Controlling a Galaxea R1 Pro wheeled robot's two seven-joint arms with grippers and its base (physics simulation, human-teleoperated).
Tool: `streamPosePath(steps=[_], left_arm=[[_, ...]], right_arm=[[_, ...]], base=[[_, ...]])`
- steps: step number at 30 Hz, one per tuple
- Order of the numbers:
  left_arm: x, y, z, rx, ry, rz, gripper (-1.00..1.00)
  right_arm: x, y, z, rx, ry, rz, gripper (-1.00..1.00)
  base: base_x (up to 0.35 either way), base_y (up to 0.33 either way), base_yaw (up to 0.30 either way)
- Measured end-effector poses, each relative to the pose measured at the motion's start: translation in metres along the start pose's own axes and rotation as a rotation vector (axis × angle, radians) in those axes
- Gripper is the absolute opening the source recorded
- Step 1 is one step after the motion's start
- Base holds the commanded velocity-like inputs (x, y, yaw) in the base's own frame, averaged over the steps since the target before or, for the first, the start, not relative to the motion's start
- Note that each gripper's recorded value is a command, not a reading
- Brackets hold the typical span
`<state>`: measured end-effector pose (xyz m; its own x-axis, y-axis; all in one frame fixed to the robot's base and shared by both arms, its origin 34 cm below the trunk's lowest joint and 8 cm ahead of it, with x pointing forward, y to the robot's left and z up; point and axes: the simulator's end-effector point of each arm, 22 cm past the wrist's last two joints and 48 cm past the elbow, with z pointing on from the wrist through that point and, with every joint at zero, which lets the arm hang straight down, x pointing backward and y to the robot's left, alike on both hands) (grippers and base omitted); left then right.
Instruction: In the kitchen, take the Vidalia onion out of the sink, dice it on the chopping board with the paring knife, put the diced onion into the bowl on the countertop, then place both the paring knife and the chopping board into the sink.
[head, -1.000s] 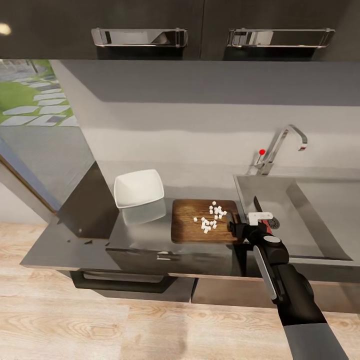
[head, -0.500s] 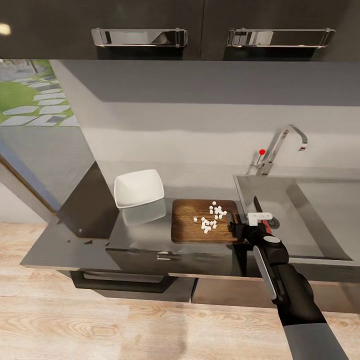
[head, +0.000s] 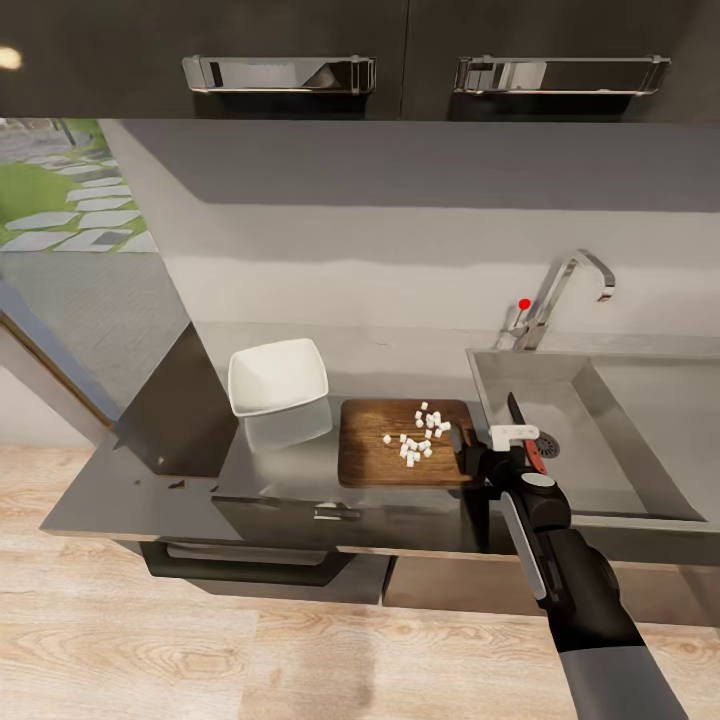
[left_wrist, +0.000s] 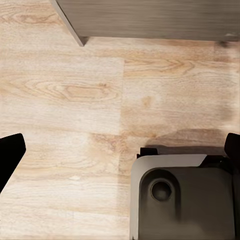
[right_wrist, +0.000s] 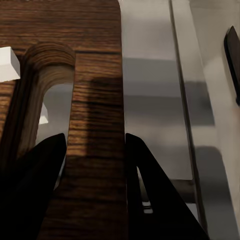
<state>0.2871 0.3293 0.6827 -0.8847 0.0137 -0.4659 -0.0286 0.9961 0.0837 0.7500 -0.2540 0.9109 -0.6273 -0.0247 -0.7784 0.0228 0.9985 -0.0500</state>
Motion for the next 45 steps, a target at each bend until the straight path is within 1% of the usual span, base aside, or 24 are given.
streamPosePath(steps=[16, 33, 45], left_arm=[[0.0, 0.0, 0.0, 0.0, -0.001, 0.0, 1.0], [-0.01, 0.0, 0.0, 0.0, -0.027, -0.002, 1.0], [-0.016, 0.0, -0.001, -0.001, -0.045, -0.004, 1.0]], right_arm=[[-0.008, -0.001, -0.003, 0.005, -0.018, 0.001, -1.0], [-0.026, -0.002, -0.014, 0.006, -0.052, 0.003, -1.0], [-0.036, -0.003, -0.021, 0.007, -0.071, 0.003, -1.0]], base=[[0.0, 0.0, 0.0], [0.0, -0.001, 0.0], [0.0, -0.199, 0.0]])
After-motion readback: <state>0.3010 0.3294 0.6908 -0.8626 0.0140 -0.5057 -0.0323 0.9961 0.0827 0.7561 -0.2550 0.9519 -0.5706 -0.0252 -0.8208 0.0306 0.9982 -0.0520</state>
